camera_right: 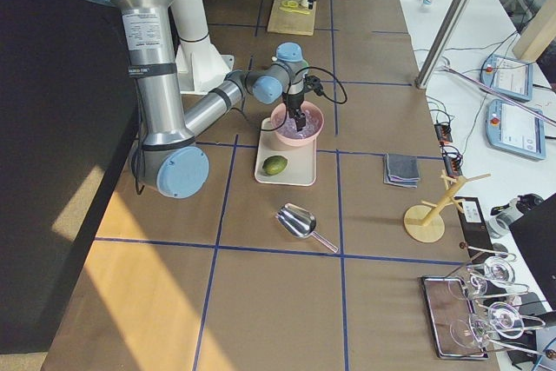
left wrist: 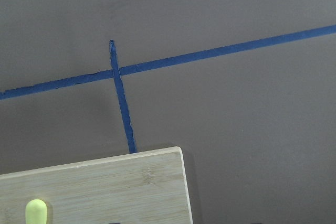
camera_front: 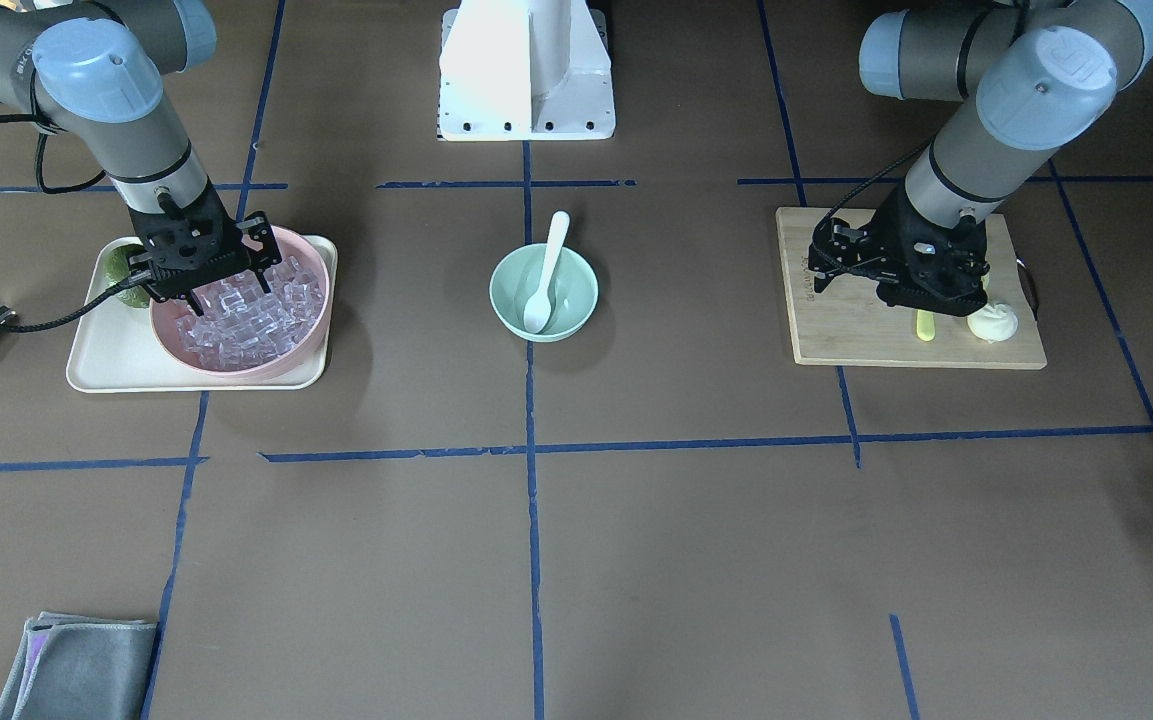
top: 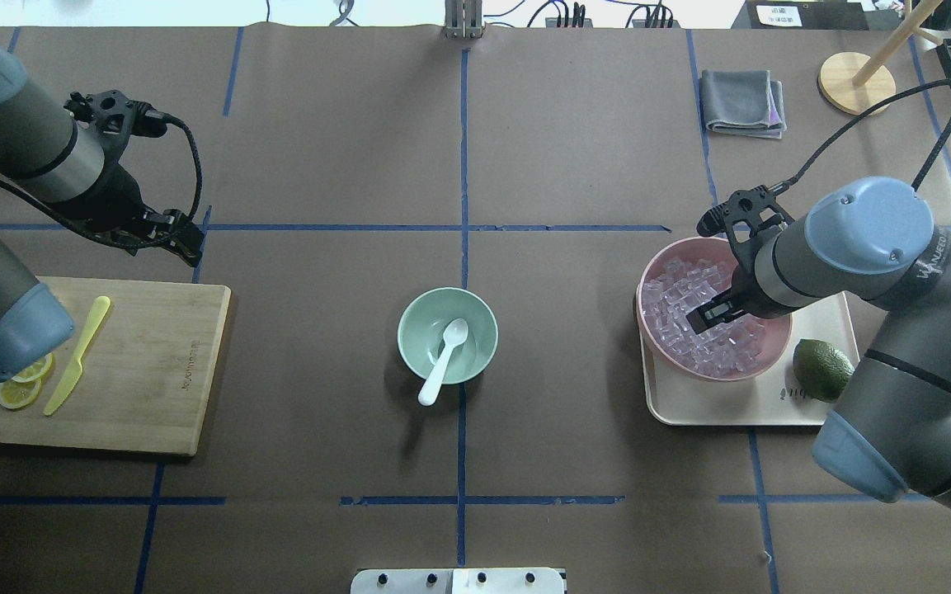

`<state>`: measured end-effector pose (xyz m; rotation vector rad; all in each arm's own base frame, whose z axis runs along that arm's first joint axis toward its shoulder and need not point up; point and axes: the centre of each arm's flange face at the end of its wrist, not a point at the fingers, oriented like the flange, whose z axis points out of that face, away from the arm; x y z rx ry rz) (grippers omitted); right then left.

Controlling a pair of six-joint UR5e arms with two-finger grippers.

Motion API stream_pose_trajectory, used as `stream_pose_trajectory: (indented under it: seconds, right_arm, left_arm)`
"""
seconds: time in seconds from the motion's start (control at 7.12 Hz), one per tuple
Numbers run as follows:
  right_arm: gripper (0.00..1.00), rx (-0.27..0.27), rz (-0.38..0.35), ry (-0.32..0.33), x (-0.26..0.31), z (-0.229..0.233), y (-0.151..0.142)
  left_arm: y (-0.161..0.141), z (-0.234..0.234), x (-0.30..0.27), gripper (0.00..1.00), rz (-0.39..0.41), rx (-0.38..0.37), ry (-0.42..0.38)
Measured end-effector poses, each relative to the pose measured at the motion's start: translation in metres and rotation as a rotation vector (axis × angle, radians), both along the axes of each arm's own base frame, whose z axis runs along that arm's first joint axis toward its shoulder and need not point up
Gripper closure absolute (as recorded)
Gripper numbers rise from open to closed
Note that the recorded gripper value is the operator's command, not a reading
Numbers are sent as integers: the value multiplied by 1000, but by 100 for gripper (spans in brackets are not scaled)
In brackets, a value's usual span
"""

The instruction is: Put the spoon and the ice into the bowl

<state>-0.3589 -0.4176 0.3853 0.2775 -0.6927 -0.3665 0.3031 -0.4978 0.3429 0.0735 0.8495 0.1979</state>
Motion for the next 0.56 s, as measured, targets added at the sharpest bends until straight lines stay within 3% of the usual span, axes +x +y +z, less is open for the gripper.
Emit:
stream_pose_trajectory:
  seconds: [0.14, 0.42, 0.56]
  right_arm:
    - [45, 7, 3, 3, -1, 0, -1]
    - [94, 12, 3, 5, -2, -1, 0]
    - [100, 13, 3, 5, -2, -2, 0]
  left_arm:
    - [0, 0, 0, 13, 0, 0, 0]
    - [0, 0, 0, 13, -1, 0, 0]
    - [0, 0, 0, 13, -1, 0, 0]
